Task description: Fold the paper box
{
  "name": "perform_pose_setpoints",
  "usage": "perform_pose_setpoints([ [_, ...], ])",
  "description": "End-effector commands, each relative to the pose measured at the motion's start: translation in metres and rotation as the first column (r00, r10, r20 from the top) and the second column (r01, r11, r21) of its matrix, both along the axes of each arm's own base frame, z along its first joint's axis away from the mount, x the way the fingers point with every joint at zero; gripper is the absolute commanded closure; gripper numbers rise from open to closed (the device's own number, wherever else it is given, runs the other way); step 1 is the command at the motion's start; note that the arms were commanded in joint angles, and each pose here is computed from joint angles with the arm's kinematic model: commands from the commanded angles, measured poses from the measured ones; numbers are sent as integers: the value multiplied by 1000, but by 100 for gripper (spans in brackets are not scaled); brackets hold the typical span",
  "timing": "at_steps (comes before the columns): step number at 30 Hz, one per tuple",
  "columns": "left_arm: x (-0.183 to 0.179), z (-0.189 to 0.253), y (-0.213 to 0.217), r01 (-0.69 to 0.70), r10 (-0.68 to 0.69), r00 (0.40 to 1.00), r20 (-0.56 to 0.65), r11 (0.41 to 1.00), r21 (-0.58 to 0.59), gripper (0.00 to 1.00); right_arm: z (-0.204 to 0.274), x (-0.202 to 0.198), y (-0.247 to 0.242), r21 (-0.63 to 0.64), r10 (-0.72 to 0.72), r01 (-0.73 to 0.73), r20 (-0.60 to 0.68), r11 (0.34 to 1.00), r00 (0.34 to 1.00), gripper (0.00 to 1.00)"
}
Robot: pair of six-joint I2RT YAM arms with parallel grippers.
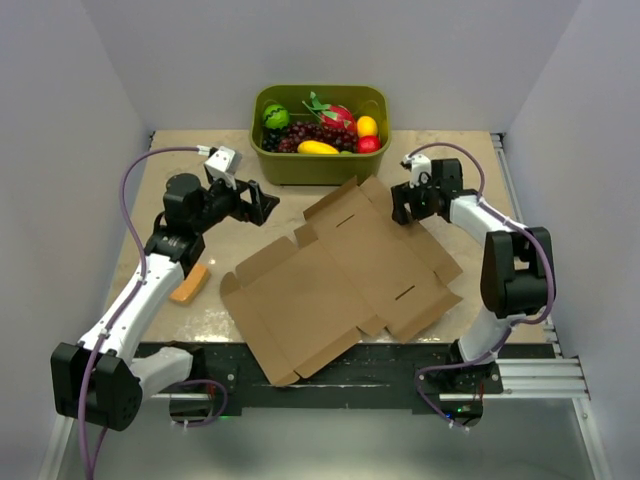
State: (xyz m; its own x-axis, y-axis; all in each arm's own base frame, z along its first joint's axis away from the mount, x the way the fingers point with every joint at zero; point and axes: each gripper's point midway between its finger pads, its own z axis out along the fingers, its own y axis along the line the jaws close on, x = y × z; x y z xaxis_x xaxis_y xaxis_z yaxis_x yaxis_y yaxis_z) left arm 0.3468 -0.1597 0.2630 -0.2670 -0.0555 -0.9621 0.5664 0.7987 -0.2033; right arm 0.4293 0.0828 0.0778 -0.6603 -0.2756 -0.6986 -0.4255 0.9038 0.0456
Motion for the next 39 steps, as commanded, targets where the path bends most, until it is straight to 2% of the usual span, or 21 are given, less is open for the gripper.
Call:
perform_pose_setpoints([
  [1, 1, 7, -4, 26, -26, 999, 47, 1000, 5, 2, 21, 6, 22, 95, 121, -124, 43, 988, 992, 23],
  [6, 2, 4, -4, 23, -24, 999, 42, 1000, 11, 2, 17, 6, 27, 161, 138, -140, 22, 977, 990, 27],
  [10, 3, 2, -3, 17, -18, 999, 39, 1000, 19, 2, 12, 4, 29, 212, 155, -149, -14, 966, 988, 38],
  [15, 3, -1, -4, 24, -25, 999, 32, 999, 24, 2, 23, -1, 37, 270, 199, -189, -8, 944, 980, 59],
  [16, 3, -1, -4, 25, -26, 999, 31, 999, 24, 2, 27, -2, 38, 276, 205, -196, -2, 941, 979, 71],
  [18, 3, -2, -6, 35, -36, 999, 30, 999, 27, 2, 36, -5, 42, 295, 225, -219, 12, 930, 974, 82],
  [19, 3, -3, -7, 42, -42, 999, 28, 999, 28, 2, 44, -6, 42, 292, 226, -224, 26, 930, 974, 92],
  [21, 1, -5, -10, 61, -61, 998, 23, 998, 30, 2, 55, -8, 46, 295, 238, -241, 46, 925, 970, 99],
  [27, -1, -9, -22, 128, -129, 992, 11, 991, 27, 2, 106, -25, 72, 217, 307, -326, 119, 920, 944, 100],
  [31, -2, 6, -31, 189, -189, 981, 44, 982, 13, 2, 139, -34, 96, 159, 350, -378, 179, 912, 919, 100],
  [38, 20, 22, -18, 91, -99, 991, 93, 992, 86, 1, 206, -45, 139, 109, 455, -506, 309, 855, 835, 100],
  [39, 24, 20, -13, 61, -70, 994, 89, 993, 98, 1, 206, -47, 143, 103, 469, -516, 299, 850, 831, 100],
])
